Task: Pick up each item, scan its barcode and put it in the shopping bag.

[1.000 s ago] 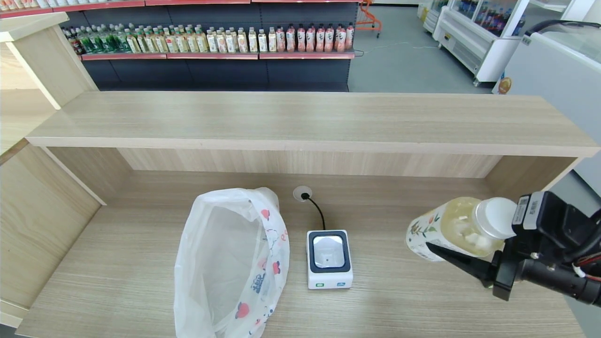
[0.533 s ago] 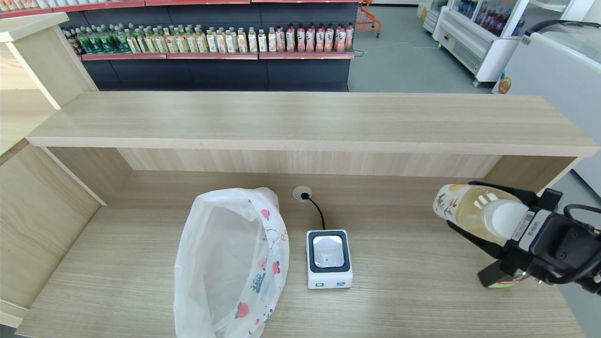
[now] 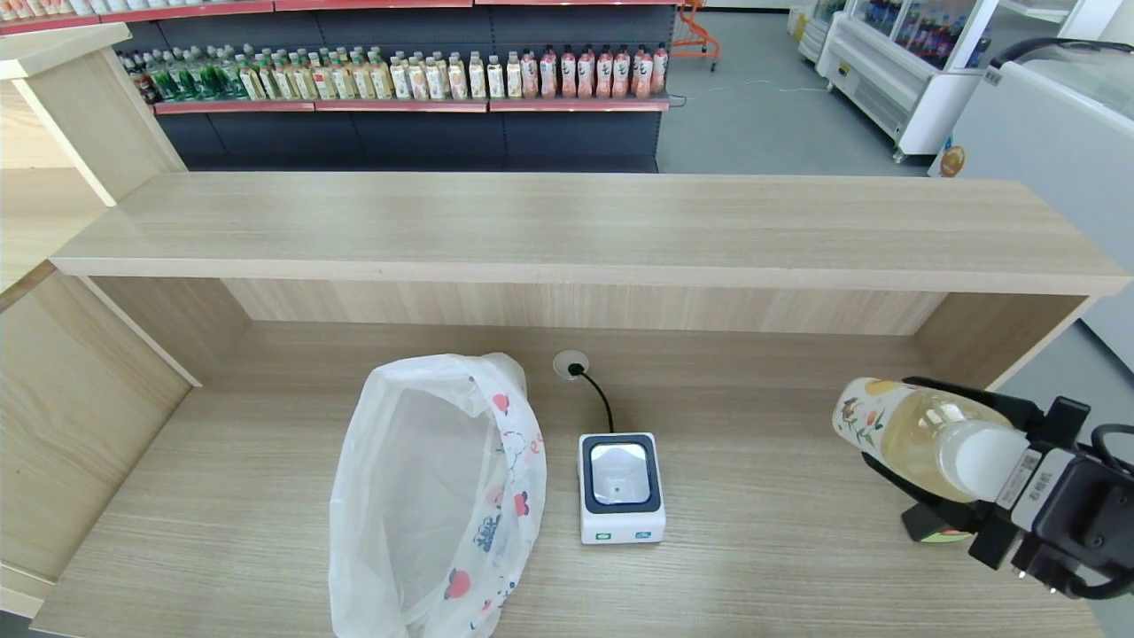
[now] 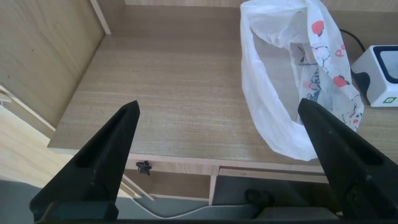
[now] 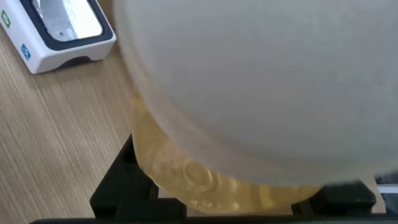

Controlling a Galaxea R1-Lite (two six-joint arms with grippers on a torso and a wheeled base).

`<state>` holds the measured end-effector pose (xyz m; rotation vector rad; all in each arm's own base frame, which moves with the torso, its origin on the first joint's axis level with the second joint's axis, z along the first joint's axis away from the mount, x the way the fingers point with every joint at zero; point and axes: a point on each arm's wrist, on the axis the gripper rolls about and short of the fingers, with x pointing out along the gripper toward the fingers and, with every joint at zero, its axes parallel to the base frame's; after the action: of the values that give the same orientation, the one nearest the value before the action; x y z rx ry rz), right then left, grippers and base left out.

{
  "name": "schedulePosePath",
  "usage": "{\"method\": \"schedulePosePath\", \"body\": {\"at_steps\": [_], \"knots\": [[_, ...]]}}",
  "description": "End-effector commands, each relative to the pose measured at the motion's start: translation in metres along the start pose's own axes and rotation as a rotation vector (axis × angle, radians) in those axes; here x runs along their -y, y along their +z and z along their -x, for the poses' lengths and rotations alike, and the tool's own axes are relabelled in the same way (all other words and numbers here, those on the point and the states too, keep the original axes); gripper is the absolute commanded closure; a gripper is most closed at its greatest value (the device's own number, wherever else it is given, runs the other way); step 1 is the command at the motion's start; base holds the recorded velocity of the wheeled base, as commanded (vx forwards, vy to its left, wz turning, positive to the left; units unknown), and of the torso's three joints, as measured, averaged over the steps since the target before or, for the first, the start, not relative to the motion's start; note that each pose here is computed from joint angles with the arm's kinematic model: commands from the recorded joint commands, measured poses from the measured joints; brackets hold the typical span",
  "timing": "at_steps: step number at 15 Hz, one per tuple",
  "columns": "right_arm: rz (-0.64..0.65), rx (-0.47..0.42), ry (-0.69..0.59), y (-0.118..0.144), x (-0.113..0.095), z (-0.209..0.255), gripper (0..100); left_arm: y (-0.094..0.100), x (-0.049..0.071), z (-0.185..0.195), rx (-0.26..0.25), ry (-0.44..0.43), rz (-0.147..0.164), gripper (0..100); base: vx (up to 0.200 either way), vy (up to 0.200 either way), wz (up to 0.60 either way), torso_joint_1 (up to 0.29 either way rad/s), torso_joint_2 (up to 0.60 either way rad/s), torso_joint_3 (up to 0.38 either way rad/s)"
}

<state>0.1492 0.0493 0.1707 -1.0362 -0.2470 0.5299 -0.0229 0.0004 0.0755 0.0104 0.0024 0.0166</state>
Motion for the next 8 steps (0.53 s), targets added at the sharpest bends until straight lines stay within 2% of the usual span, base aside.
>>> {"method": "schedulePosePath", "body": {"at_steps": [1,8], "knots": [[-0.003,0.014,-0.019,0.0029,0.0008,0.0069,100,0.0001,0.0000,0.0001,0.001,0.000,0.000,0,0.000,0.000,0.00,0.000,0.00,0.000],[-0.070,0.046,-0.009,0.0052,0.0020,0.0088,100,0.0001,0.0000,0.0001,0.001,0.000,0.004,0,0.000,0.200,0.00,0.005,0.00,0.004]]}}
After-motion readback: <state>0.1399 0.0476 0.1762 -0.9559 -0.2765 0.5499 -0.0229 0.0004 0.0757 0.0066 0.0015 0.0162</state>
